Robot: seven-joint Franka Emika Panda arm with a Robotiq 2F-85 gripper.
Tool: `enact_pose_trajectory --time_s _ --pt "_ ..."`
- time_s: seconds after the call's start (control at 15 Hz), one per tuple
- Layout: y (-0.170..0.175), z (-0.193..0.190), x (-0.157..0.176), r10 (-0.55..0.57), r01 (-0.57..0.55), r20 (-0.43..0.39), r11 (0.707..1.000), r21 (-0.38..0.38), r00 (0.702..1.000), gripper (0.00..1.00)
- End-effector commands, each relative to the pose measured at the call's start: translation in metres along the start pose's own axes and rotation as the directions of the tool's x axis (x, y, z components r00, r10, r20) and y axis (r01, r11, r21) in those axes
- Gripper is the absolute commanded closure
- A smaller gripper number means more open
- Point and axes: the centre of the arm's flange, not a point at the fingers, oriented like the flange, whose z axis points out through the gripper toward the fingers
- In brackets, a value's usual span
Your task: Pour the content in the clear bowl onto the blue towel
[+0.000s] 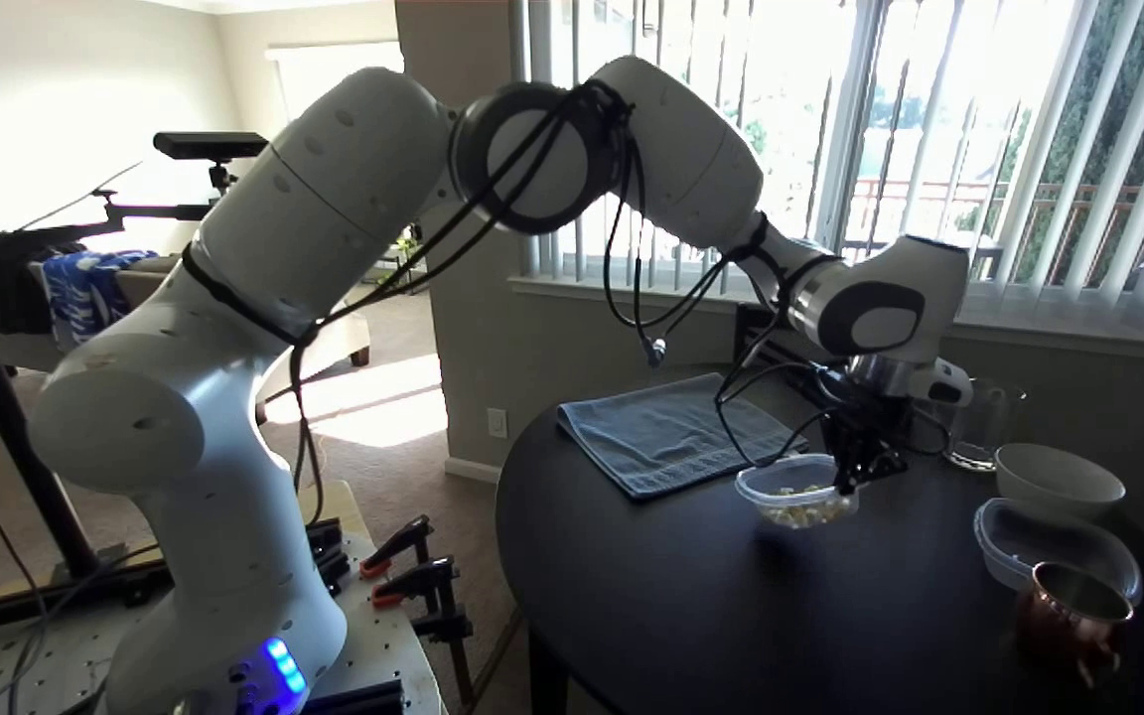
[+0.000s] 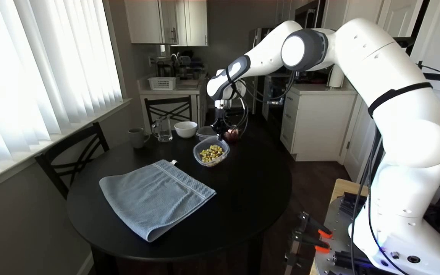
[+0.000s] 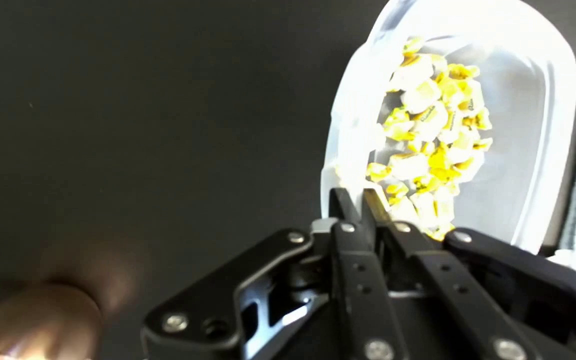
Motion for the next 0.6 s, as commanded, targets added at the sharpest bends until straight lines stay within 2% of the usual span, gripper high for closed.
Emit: enact_pose_trajectory --time_s 0.0,0.27,0.53 --pt "-0.053 -0.061 -0.037 -0.145 0.144 -0.098 0.989 -0.027 0.984 0.95" --pt "-0.092 -0.103 -0.04 -0.235 0.226 -0.168 0.972 -0.068 0.957 0.95" --pt "-0.115 -0.117 -0.042 -0.271 0.25 -0.2 0.96 -0.124 0.941 0.95"
